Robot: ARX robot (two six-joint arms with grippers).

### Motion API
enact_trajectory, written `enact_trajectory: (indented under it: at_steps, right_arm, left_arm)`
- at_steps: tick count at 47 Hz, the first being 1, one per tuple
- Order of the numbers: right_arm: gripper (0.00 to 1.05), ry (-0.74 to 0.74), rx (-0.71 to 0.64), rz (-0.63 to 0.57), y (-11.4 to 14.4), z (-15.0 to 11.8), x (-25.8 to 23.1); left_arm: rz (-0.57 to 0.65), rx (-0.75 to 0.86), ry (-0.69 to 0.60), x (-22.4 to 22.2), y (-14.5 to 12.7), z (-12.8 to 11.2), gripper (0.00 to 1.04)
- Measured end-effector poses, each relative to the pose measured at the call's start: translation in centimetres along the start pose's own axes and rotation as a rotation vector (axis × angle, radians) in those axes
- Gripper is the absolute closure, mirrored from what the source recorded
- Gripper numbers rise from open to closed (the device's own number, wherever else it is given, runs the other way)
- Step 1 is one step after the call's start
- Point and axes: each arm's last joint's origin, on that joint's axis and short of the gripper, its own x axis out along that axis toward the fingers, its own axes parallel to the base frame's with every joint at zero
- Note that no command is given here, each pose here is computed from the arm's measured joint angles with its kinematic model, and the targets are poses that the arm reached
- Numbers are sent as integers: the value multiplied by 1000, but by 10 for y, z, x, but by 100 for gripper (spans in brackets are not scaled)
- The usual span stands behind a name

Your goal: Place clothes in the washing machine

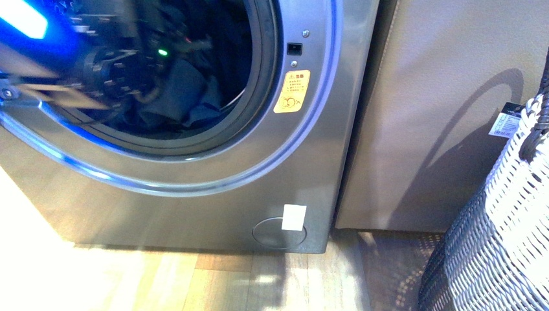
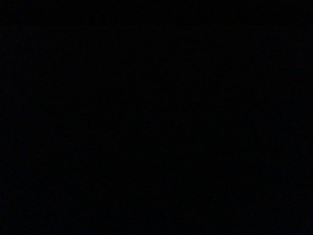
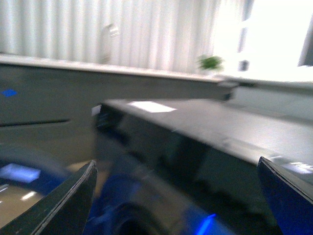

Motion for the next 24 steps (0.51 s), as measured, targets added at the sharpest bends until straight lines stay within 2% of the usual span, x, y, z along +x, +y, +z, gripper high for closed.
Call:
enact_trajectory:
  at_steps: [6,9,17,24]
  right_arm:
    - [8,-38,-91,-411,9,-4,-16]
    - [8,-27,-100,-542,15,-7,-32]
    - [8,-11,-89,-725,31,-16,-82]
    - [8,53,-73,-812,48,-50,-128]
  left_arm:
    - [1,6,-3,2,1,3,81]
    - [3,6,-4,2,3,4,81]
    - [5,5,-3,3,7,4,81]
    - [-7,5,-4,2,6,3,81]
